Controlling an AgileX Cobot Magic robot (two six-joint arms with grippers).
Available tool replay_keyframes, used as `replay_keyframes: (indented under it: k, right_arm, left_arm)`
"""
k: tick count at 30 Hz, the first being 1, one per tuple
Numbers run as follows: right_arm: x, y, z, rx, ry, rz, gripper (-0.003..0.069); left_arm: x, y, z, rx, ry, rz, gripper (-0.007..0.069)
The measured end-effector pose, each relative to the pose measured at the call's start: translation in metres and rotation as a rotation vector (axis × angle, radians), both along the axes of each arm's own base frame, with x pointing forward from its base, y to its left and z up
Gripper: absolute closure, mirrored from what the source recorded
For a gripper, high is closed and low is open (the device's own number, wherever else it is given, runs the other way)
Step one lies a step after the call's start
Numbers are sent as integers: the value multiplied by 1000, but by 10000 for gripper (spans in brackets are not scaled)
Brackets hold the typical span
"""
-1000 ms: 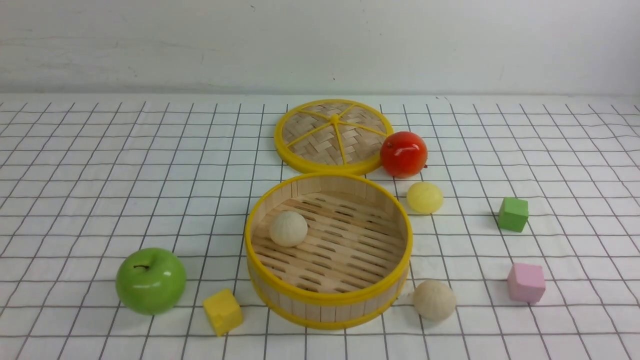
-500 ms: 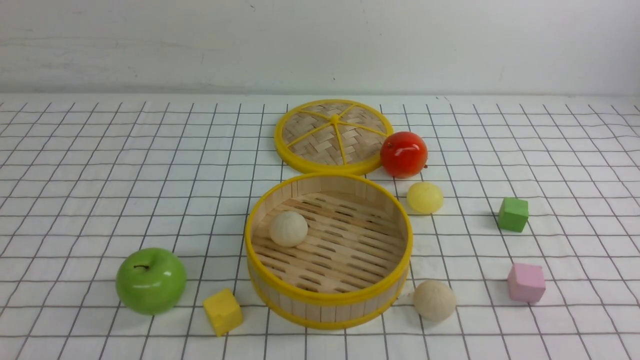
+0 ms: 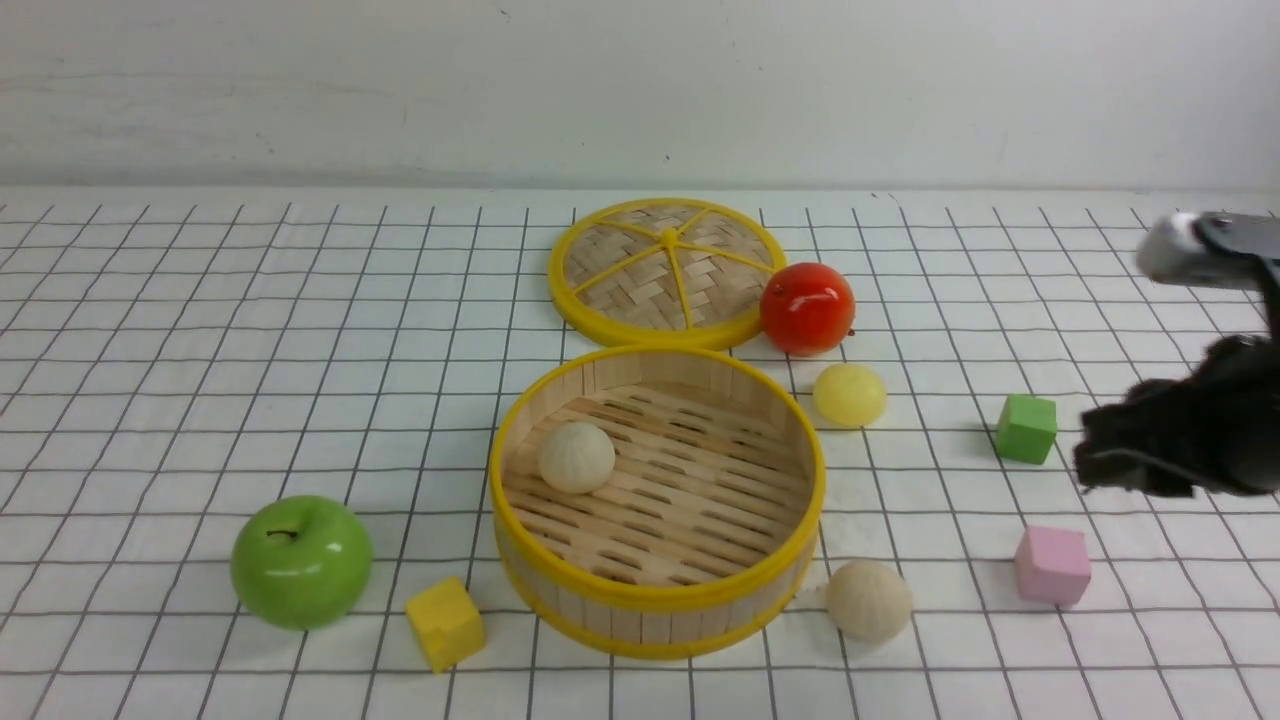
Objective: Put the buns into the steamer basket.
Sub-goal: Use the right arm to grab a steamed stuffed bun
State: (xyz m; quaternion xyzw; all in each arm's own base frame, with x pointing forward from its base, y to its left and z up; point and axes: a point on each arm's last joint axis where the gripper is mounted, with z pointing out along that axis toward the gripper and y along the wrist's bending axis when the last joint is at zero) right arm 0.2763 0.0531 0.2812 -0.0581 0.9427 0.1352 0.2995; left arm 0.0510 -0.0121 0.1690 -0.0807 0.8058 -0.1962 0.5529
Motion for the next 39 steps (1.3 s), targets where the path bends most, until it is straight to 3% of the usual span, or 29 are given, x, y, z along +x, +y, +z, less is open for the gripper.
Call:
replay_keyframes:
  k: [6,10,19,39]
  right_arm:
    - [65,40,-7,-71,48,70,418]
    - [108,65,-20,-87,53,64,418]
    - [162,85,-55,-42,24,-5,418]
    - [182,74,-89,-79,11,-36,418]
  left_arm:
    - [0,0,0,0,0,0,541]
    - [0,0,0,0,0,0,536]
    - [0,0,0,0,0,0,536]
    - [0,0,0,0,0,0,534]
